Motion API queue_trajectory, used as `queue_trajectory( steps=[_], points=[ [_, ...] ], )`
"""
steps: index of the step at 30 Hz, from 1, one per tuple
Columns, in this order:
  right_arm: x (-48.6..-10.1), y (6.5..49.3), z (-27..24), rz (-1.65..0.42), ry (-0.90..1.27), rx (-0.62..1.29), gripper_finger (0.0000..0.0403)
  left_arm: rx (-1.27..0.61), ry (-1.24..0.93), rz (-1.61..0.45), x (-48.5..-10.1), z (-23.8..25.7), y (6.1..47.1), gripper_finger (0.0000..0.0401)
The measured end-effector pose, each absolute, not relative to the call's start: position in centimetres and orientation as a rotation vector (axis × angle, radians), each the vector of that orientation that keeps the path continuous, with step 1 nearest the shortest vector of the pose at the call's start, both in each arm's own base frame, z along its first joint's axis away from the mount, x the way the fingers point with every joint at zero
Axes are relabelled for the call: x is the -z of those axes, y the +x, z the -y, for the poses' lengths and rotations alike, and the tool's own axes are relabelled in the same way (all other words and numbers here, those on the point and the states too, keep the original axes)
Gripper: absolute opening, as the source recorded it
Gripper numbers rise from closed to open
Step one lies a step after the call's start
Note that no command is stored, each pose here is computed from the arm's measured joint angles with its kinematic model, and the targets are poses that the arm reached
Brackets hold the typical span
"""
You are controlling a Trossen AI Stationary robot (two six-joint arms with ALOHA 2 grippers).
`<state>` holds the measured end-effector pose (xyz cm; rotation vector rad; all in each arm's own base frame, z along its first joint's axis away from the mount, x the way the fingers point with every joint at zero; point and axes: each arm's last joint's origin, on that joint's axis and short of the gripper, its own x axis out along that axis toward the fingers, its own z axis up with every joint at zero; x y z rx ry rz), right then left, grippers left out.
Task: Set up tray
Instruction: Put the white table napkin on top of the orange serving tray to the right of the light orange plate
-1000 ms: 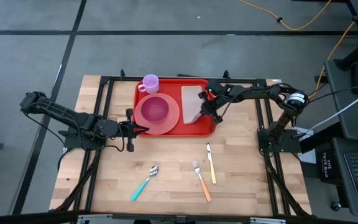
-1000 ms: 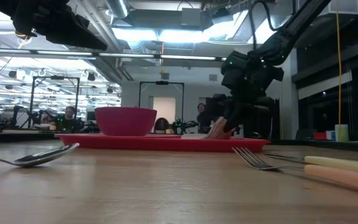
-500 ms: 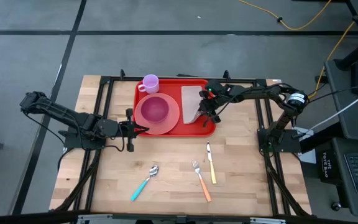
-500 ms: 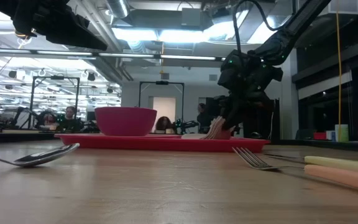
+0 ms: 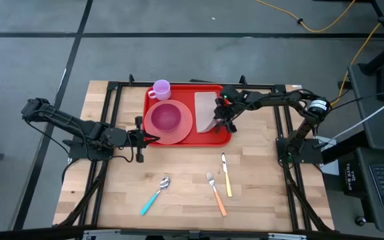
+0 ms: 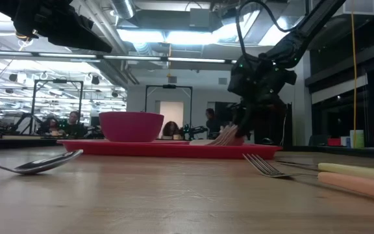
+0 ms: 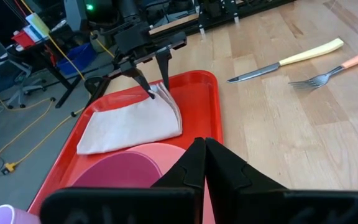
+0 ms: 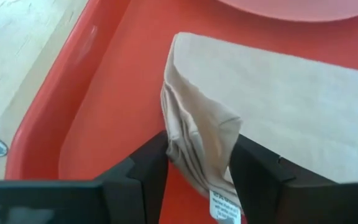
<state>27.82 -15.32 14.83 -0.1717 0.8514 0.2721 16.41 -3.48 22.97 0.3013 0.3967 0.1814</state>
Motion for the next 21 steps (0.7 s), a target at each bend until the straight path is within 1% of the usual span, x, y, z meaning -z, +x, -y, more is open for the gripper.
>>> queue_trajectory(
  steps=[7, 12, 18, 21],
  points=[
    [-15.0, 27.5, 15.1, -0.869, -0.157, -0.279, 0.0165, -0.181, 0.302, -0.397, -23.0, 3.5, 16.4, 0.0005],
    [-16.3, 27.3, 15.0, -0.848, -0.132, -0.246, 0.0165, -0.181, 0.303, -0.397, -23.0, 3.5, 16.4, 0.0002],
    [-17.5, 26.8, 14.8, -0.855, -0.162, -0.202, 0.0165, -0.181, 0.303, -0.397, -23.0, 3.5, 16.4, 0.0005],
    [-17.7, 26.7, 14.7, -0.848, -0.154, -0.214, 0.0165, -0.181, 0.303, -0.397, -23.0, 3.5, 16.4, 0.0005]
  ],
)
